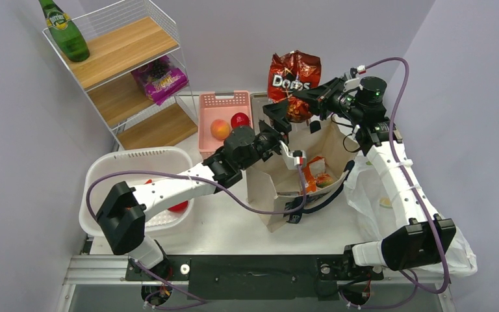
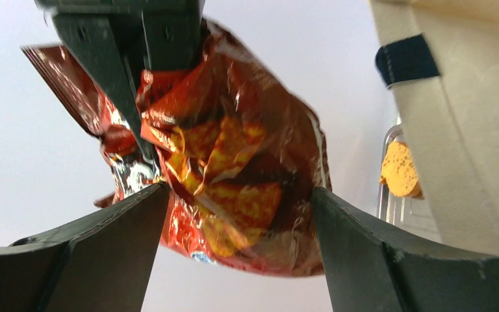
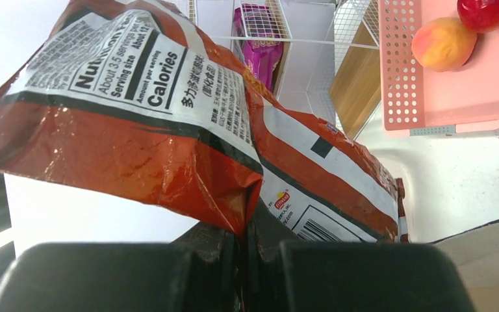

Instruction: Untie the knot of the grocery bags and take out the mixed food

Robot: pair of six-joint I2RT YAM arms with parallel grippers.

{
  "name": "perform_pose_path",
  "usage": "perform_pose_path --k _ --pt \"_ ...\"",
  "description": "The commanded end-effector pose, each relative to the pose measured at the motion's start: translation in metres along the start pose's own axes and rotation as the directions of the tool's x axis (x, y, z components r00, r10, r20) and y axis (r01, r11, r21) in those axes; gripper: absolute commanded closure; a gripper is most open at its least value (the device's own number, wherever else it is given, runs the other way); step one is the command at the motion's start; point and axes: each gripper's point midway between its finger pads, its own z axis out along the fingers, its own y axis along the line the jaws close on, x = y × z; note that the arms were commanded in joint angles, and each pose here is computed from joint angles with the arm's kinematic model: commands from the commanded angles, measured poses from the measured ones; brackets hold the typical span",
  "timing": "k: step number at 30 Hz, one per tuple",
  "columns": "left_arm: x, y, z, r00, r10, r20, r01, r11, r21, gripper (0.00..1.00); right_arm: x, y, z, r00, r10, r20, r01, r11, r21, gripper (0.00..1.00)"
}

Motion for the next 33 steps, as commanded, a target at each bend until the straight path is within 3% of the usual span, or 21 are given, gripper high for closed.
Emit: perform_pose_path --k 1,4,8,11,13,15,17,19,23,29,33 --pt "-0.032 0.016 -0.007 0.991 0.029 0.133 -0.03 1.0 0.002 0.2 0.004 0.024 -0.001 1.0 -0.016 -0.027 0.014 0.996 -0.083 1.0" --pt "-0.027 0.009 -0.004 0.994 0.021 0.109 -0.024 0.999 0.026 0.2 0.004 0.032 -0.002 0.999 -0.022 -0.029 0.019 0.994 -0.107 1.0" --pt "-0.014 0.021 0.002 0.998 0.043 0.039 -0.04 0.996 -0.075 0.24 0.007 0.035 -0.004 0.999 -0.027 -0.043 0.022 0.993 -0.117 1.0" --pt "-0.019 0.042 0.002 0.998 0.044 0.041 -0.037 0.987 -0.159 0.46 0.009 0.029 -0.004 0.999 -0.027 -0.047 0.022 0.994 -0.103 1.0" --pt "-0.024 0.058 -0.001 0.998 0.029 0.052 -0.018 0.98 -0.197 0.88 0.009 0.022 -0.003 0.999 -0.024 -0.044 0.02 0.996 -0.086 1.0" --pt "-0.029 0.068 -0.006 0.998 0.022 0.061 -0.008 0.976 -0.217 1.0 0.007 0.02 -0.003 0.999 -0.032 -0.034 0.03 0.996 -0.08 0.99" --pt "-0.033 0.073 -0.012 0.997 0.019 0.069 -0.003 0.975 -0.222 1.0 0.005 0.02 -0.004 0.999 -0.048 -0.02 0.046 0.996 -0.079 0.9" --pt "-0.036 0.074 -0.019 0.997 0.018 0.074 -0.002 0.977 -0.212 1.0 0.001 0.021 -0.004 0.998 -0.069 -0.002 0.069 0.994 -0.08 0.65" --pt "-0.037 0.08 -0.038 0.998 0.003 0.064 0.011 0.979 -0.203 1.0 -0.015 0.018 -0.008 0.992 -0.109 0.055 0.112 0.992 -0.056 0.35" --pt "-0.018 0.103 -0.071 0.997 -0.069 -0.018 0.063 0.969 -0.238 1.0 -0.039 0.008 -0.014 0.987 -0.112 0.118 0.115 0.993 -0.019 0.26" --pt "-0.014 0.127 -0.085 0.976 -0.216 0.017 0.213 0.943 -0.256 1.0 -0.042 0.005 -0.012 0.986 -0.111 0.122 0.113 0.994 -0.009 0.25"
